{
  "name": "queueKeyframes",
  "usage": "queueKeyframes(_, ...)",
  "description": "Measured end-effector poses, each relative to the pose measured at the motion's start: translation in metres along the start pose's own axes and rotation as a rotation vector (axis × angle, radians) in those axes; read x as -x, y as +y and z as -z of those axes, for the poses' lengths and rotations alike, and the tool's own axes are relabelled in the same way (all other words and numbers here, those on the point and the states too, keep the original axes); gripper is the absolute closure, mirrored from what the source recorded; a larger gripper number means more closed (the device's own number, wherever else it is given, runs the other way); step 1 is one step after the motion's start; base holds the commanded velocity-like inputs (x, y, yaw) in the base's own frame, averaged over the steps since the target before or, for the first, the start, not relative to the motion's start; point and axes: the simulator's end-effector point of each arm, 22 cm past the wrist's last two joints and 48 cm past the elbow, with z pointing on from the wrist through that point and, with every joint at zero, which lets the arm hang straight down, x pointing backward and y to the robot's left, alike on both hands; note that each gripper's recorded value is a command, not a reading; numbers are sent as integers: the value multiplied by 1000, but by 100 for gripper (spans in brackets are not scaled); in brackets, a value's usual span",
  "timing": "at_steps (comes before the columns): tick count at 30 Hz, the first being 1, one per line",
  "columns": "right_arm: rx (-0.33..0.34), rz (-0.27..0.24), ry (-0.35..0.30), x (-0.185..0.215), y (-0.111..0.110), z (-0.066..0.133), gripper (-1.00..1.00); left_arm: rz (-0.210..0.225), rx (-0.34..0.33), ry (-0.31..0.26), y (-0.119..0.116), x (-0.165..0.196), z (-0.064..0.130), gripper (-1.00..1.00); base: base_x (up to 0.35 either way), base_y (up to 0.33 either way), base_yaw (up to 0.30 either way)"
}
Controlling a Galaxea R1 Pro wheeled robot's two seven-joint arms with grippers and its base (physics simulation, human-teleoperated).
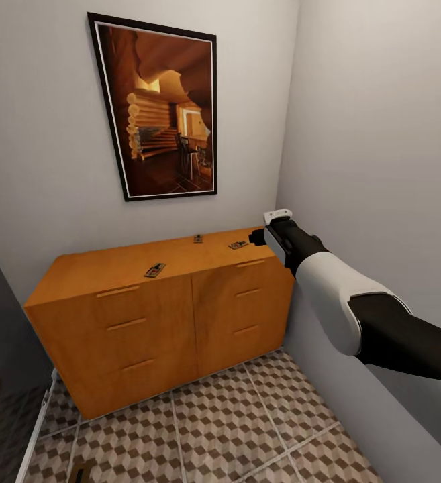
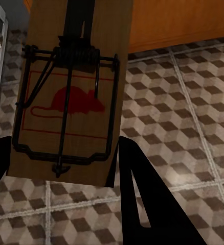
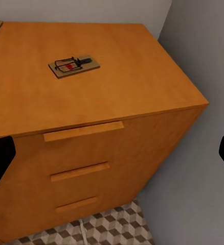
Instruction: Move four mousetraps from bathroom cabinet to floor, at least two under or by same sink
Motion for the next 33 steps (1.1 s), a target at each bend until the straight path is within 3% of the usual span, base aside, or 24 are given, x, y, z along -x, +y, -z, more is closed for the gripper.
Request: queueKeyframes(33, 2, 7, 28, -13, 2, -4, -100, 0, 0, 0, 0, 0, 0, 100, 0, 0, 0)
